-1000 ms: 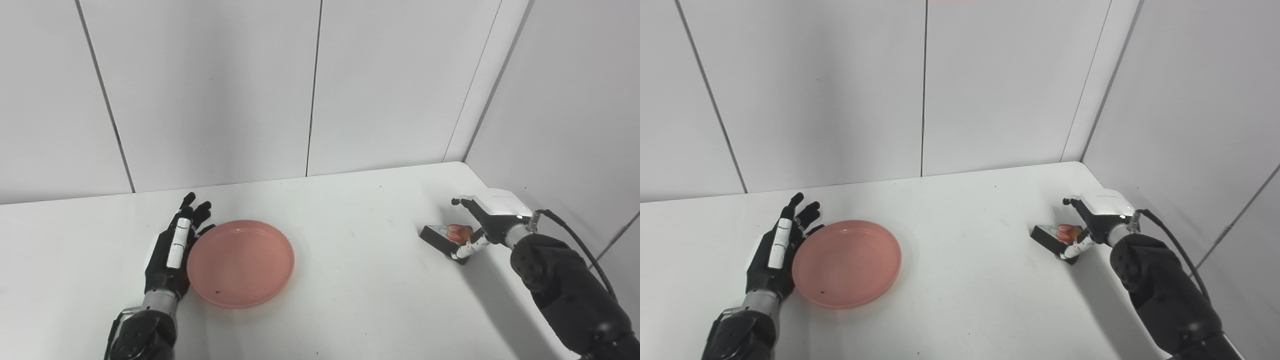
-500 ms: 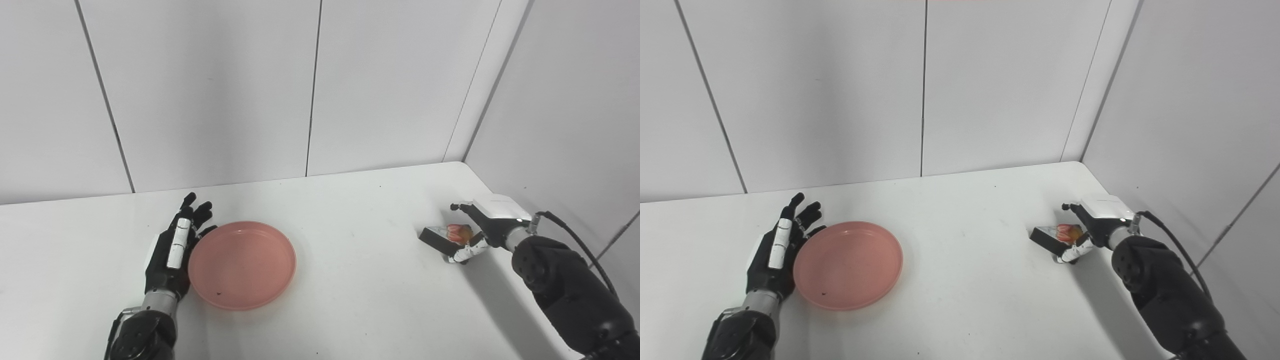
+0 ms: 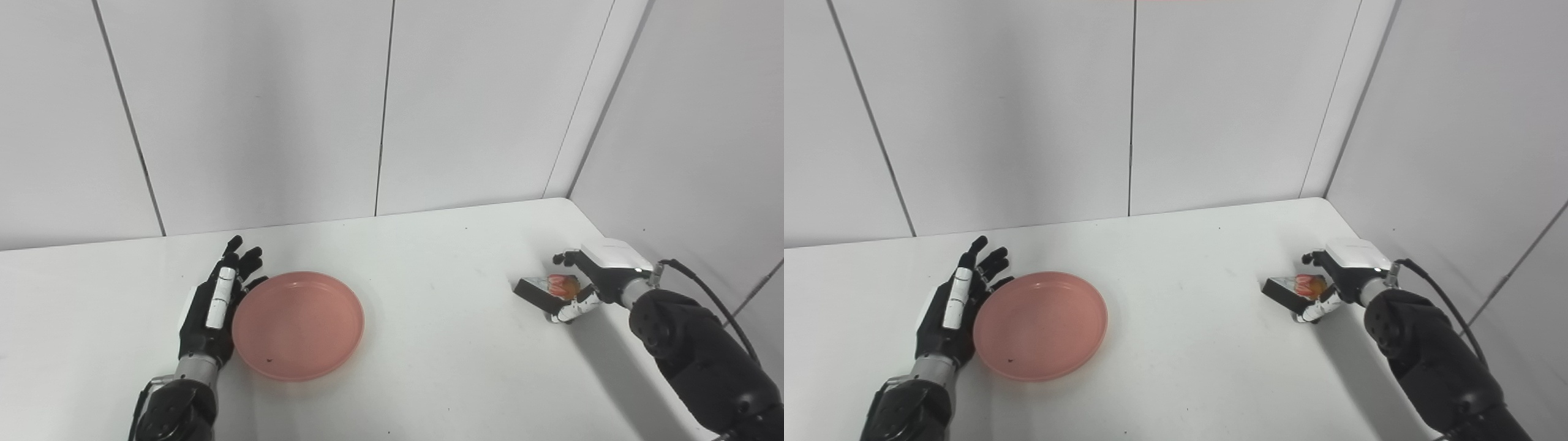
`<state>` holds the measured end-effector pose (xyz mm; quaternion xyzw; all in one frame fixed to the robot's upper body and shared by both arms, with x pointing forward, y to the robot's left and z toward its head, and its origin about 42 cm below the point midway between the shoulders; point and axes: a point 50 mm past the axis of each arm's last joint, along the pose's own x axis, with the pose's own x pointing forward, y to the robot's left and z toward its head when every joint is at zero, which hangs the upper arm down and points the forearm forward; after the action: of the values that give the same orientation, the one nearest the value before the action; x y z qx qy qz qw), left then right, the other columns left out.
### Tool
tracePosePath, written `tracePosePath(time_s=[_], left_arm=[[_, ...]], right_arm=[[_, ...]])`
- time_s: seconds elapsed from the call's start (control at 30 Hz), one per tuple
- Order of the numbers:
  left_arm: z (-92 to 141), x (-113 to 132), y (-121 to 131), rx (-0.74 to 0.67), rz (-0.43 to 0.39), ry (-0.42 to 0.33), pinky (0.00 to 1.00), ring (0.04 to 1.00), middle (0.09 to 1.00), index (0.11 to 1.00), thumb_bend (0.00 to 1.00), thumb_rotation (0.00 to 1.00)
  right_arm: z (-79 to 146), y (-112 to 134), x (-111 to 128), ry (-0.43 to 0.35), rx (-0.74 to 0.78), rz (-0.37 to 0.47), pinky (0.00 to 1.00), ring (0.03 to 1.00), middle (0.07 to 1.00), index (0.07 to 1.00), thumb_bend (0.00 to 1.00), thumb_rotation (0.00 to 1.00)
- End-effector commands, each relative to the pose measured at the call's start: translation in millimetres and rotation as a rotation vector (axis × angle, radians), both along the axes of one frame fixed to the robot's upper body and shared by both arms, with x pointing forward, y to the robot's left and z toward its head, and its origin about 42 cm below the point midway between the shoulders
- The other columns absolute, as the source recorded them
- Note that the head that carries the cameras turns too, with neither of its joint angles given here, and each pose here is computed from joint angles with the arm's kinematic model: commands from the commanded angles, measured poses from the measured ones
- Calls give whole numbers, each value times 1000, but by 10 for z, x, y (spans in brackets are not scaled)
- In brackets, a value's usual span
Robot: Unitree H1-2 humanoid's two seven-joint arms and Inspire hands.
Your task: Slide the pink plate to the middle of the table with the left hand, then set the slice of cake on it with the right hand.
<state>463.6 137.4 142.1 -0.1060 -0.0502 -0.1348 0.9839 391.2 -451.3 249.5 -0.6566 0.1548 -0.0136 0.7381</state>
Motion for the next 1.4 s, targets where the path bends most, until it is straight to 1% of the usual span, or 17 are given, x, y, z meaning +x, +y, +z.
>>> tracePosePath(time_s=[0.0,0.03,0.1,0.17,0.23,0.37,0.6,0.87,0.9,0.93,0.97,1.0,1.03,1.07,1.17,1.23,1.37], left_arm=[[-357,-167,38,23,-5,124,794,902,869,932,796,851],[-357,-168,37,24,-5,125,796,902,870,934,797,852],[-362,-165,37,25,-4,128,797,899,867,935,800,853],[-361,-164,34,29,-3,128,791,892,865,933,802,857],[-360,-162,31,31,-6,127,788,889,864,935,802,858],[-360,-160,26,33,-8,131,785,887,861,927,802,863],[-365,-156,21,34,-12,136,785,884,860,907,796,868],[-390,-154,30,32,-15,141,774,875,853,891,808,855],[-392,-156,30,33,-15,141,774,874,852,892,808,855],[-393,-158,30,34,-15,141,769,875,853,890,808,856],[-395,-159,30,37,-13,142,767,875,853,889,808,856],[-397,-159,29,39,-13,142,763,874,854,891,810,858],[-400,-158,28,39,-12,146,760,874,855,891,812,859],[-402,-158,26,38,-12,149,763,875,855,887,812,857],[-411,-155,17,36,-16,152,761,873,849,881,810,855],[-413,-154,7,35,-19,151,763,876,853,887,806,861],[-434,-147,-8,39,-18,154,756,871,843,879,814,861]], right_arm=[[255,-49,54,-93,-11,-3,542,612,690,716,1000,267],[250,-45,56,-94,-5,-5,499,558,627,693,1000,258],[242,-36,55,-97,-1,-4,427,481,541,653,1000,240],[236,-32,55,-100,-2,-3,362,417,481,607,1000,214],[229,-38,62,-97,-3,-7,316,376,450,565,991,186],[222,-40,68,-94,-6,-13,258,324,405,520,974,145],[204,-32,72,-76,-10,-11,250,318,407,535,948,126],[218,-4,56,-92,-19,2,275,347,435,551,946,168],[258,-2,45,-120,-9,10,279,351,437,552,945,170],[286,-2,38,-140,-2,15,249,316,399,525,951,161],[347,-1,23,-177,7,25,238,304,386,515,953,158],[388,0,11,-202,12,33,208,270,355,500,745,153],[462,0,-12,-235,21,49,189,249,335,491,616,149],[513,1,-29,-257,28,60,180,241,332,487,563,150],[800,85,-89,-338,19,92,183,243,327,485,531,151],[962,171,-136,-392,19,123,193,258,354,486,527,150],[1225,394,-243,-471,23,179,140,218,327,488,527,142]])
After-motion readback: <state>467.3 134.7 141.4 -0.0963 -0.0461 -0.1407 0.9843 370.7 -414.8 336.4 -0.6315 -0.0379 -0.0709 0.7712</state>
